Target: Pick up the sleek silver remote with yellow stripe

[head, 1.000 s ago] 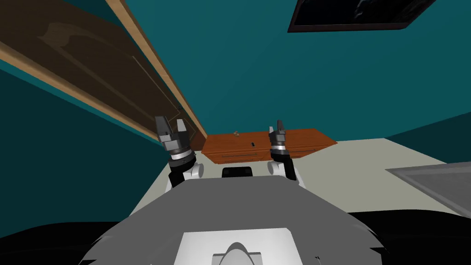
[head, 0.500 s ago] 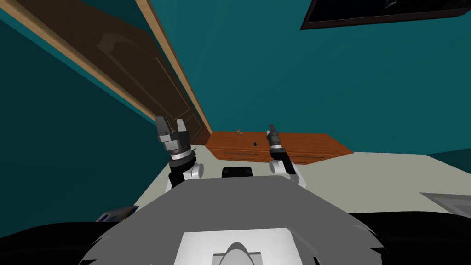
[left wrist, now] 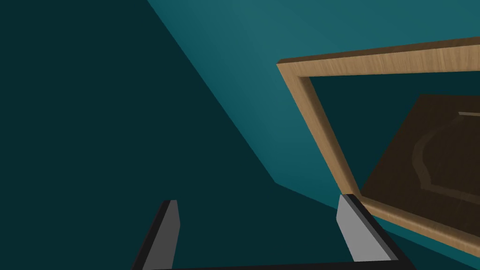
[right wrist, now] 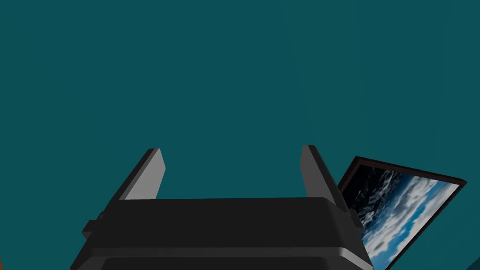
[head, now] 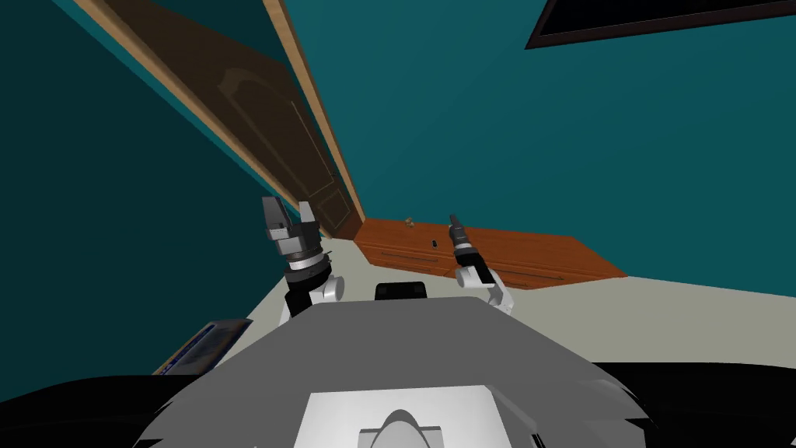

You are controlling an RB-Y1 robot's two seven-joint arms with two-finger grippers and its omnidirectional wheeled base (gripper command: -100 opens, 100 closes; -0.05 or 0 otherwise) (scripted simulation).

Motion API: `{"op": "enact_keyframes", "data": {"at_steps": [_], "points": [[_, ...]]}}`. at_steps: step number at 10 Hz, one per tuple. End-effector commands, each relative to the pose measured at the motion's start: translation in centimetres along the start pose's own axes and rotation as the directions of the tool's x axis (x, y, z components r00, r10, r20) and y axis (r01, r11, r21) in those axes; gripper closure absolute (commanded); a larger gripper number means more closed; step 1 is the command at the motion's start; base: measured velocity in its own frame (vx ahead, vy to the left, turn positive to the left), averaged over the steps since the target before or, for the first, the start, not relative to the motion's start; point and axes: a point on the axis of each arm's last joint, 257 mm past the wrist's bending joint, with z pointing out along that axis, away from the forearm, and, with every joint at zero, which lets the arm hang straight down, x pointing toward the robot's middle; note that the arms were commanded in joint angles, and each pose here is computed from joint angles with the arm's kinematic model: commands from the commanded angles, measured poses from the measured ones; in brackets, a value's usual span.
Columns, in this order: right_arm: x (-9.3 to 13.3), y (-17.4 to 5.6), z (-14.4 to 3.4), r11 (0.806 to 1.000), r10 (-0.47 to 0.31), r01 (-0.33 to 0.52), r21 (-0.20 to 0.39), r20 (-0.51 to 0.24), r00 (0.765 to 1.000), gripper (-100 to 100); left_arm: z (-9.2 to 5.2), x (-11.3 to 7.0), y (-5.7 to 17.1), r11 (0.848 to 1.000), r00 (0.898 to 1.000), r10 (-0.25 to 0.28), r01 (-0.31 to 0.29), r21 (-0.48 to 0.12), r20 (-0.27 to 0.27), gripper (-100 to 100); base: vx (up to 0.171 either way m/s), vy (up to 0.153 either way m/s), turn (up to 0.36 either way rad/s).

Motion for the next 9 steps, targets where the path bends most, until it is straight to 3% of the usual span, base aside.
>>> {"op": "enact_keyframes", "data": {"at_steps": [1,4,5,6,7,9], "points": [[0.3,-1.9,-0.1,0.998,-0.023,0.024,0.051,-0.016,1.000,-100,0.0,0.0,0.0,1.000,1.000,0.000,0.000,0.000,0.000,0,-0.067,-0.055,0.107],[0.4,-6.4,0.4,0.982,-0.089,0.098,0.162,-0.060,0.994,-100,0.0,0.0,0.0,1.000,1.000,0.000,0.000,0.000,0.000,0,-0.053,-0.041,0.198],[0.4,-6.6,0.4,0.980,-0.089,0.098,0.171,-0.063,0.994,-100,0.0,0.0,0.0,1.000,1.000,0.000,0.000,0.000,0.000,0,-0.047,-0.034,0.120],[0.3,-8.8,0.5,0.965,-0.119,0.136,0.224,-0.090,0.989,-100,0.0,0.0,0.0,1.000,1.000,0.000,0.000,0.000,0.000,0,-0.057,-0.028,0.253],[0.4,-9.1,0.4,0.963,-0.118,0.137,0.231,-0.092,0.989,-100,0.0,0.0,0.0,1.000,1.000,0.000,0.000,0.000,0.000,0,-0.049,-0.031,0.129],[0.0,-12.4,0.8,0.929,-0.171,0.207,0.307,-0.140,0.975,-100,0.0,0.0,0.0,1.000,1.000,0.000,0.000,0.000,0.000,0,-0.073,-0.058,0.310]]}}
